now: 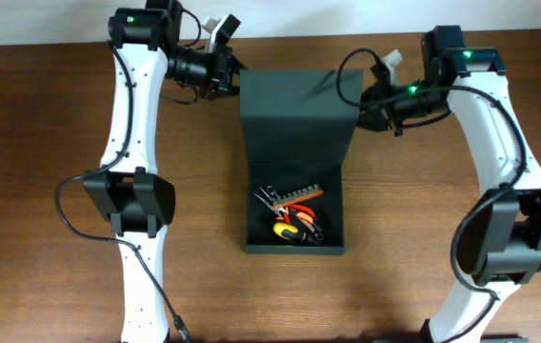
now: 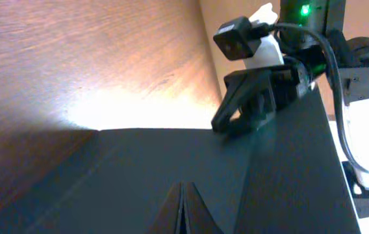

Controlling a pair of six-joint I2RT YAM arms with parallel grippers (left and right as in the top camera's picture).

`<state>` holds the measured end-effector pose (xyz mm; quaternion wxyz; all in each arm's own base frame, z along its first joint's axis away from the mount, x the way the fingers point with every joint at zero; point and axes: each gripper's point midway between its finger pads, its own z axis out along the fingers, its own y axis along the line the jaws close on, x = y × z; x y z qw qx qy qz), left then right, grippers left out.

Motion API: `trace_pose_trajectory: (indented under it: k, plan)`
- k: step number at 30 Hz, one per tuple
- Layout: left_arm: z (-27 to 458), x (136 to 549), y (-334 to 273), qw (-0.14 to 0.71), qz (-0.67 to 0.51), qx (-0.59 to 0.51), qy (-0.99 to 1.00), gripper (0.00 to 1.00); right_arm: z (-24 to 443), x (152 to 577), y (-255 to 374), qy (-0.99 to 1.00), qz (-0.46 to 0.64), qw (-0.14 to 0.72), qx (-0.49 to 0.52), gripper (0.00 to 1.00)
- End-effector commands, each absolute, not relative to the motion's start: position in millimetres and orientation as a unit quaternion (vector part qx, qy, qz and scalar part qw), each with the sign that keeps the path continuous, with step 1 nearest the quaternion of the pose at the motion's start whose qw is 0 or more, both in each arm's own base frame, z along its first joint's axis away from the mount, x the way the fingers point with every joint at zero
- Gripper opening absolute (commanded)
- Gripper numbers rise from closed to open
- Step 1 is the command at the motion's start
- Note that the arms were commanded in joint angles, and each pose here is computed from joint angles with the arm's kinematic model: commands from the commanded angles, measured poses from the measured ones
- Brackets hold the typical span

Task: Pack container

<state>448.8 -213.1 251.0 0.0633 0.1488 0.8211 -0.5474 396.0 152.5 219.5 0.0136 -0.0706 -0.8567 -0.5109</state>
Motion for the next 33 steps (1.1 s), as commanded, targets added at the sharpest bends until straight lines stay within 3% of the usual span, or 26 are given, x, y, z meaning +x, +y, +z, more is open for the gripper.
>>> trace_pose_trajectory:
  k: [1, 13, 22, 33]
  plan:
    - [290.0, 428.4, -230.0, 0.085, -0.556, 0.183, 0.806, 0.02, 239.2, 377.3, 164.8, -0.862, -0.507, -0.011, -0.001, 0.04]
    - [321.0, 402.4, -246.7, 0.099, -0.547, 0.215, 0.803, 0.02, 269.0, 326.5, 181.2, -0.866, -0.497, 0.006, 0.052, 0.04]
    - [320.4, 403.9, -213.7, 0.163, -0.398, 0.217, 0.877, 0.02, 278.5, 312.2, 158.3, -0.909, -0.405, -0.055, 0.075, 0.04]
    - [360.4, 399.0, -128.3, 0.284, -0.147, 0.144, 0.936, 0.02, 278.2, 267.2, 56.1, -0.99, -0.099, -0.103, -0.011, 0.04]
